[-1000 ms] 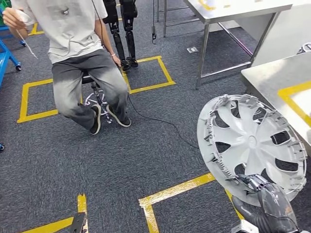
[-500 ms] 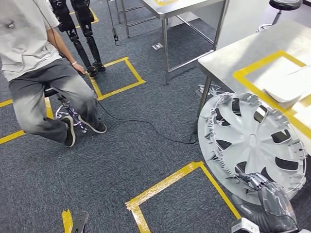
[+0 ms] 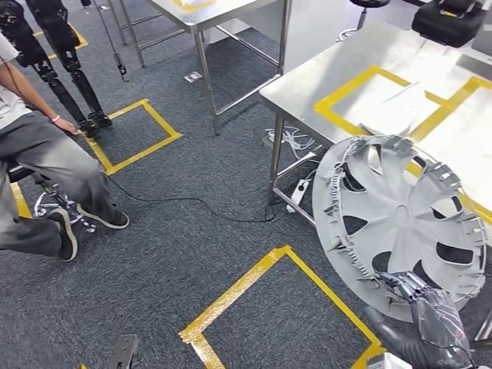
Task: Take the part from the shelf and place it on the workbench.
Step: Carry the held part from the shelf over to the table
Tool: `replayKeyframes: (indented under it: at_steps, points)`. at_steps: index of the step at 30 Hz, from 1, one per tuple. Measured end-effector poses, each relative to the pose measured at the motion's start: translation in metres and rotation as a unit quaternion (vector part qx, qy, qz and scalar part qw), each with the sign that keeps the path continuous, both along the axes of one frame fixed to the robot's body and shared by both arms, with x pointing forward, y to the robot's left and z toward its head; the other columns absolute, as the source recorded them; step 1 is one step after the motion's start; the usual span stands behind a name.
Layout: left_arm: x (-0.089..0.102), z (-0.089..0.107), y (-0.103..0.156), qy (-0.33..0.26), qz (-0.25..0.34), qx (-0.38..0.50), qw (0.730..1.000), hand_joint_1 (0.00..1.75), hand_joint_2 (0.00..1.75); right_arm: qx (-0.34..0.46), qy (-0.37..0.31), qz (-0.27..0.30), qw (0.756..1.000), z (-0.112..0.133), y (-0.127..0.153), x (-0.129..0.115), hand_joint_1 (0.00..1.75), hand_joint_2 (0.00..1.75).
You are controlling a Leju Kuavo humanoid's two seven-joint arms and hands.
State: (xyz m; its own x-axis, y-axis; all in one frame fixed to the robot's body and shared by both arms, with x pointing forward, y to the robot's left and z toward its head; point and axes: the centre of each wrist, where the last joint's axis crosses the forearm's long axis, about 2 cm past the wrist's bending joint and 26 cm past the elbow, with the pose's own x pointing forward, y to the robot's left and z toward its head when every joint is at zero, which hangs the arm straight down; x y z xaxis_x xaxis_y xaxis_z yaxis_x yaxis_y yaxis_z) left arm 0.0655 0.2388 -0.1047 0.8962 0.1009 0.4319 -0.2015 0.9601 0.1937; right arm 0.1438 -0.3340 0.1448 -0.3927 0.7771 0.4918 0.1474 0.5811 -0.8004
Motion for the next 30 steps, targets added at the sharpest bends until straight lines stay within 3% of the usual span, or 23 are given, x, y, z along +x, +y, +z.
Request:
replayKeyframes:
  at_steps: [15,30]
  points:
    - [0.008,0.001,-0.002,0.002,-0.013,-0.004,1.0,0.0,1.75,-0.08,-0.151,-0.032,0.985,0.014,0.01,0.005,1.75,1.75]
    - [0.008,0.001,-0.002,0.0,-0.013,-0.002,1.0,0.0,1.75,-0.059,-0.161,-0.042,0.984,0.017,0.015,0.009,1.75,1.75]
